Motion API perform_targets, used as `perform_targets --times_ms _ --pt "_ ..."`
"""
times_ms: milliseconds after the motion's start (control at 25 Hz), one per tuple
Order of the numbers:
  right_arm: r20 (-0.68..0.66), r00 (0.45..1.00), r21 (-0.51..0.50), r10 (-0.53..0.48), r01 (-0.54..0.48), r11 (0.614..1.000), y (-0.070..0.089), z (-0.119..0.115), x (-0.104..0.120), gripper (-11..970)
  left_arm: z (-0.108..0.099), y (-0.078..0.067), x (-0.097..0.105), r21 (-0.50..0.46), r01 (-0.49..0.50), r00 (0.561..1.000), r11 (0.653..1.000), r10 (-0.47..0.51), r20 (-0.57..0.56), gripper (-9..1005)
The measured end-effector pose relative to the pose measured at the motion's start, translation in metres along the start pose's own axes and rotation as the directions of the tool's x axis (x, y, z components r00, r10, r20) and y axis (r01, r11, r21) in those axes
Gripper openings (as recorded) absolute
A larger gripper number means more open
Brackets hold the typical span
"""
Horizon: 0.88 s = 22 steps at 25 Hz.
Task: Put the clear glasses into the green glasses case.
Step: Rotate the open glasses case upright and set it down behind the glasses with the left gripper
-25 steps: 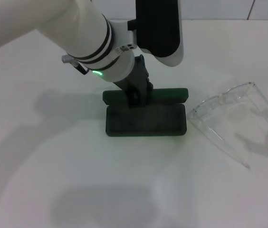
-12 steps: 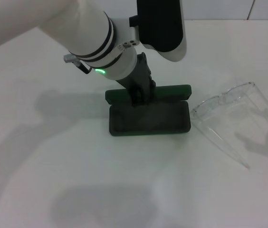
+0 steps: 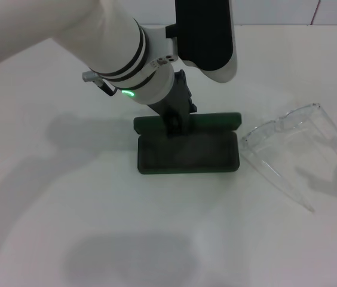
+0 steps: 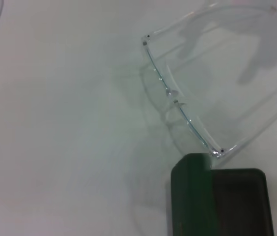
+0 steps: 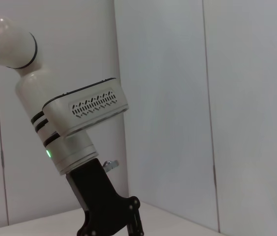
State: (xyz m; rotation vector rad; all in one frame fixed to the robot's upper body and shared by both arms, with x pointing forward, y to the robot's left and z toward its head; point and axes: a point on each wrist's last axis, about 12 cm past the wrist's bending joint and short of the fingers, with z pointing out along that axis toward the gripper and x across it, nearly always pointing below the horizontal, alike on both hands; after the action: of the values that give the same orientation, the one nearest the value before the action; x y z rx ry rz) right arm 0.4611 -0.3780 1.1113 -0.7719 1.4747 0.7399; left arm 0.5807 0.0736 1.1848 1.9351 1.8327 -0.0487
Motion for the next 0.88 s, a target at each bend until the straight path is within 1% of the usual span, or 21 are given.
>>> perform_targets --times_ms 600,880 --pt "0.002 1.000 -0.004 -0.003 0.003 1.000 0.0006 -0.0002 -0.0002 871 0.0004 -0.0027 -0.0011 0.001 -0.011 1.000 1.000 0.011 0.001 294" --pt "0.005 1.000 -0.007 -0.003 0.003 1.000 0.0020 -0.0002 0.0007 867 0.0005 0.0040 0.0004 -0.061 -0.002 1.000 0.998 0.002 0.005 293"
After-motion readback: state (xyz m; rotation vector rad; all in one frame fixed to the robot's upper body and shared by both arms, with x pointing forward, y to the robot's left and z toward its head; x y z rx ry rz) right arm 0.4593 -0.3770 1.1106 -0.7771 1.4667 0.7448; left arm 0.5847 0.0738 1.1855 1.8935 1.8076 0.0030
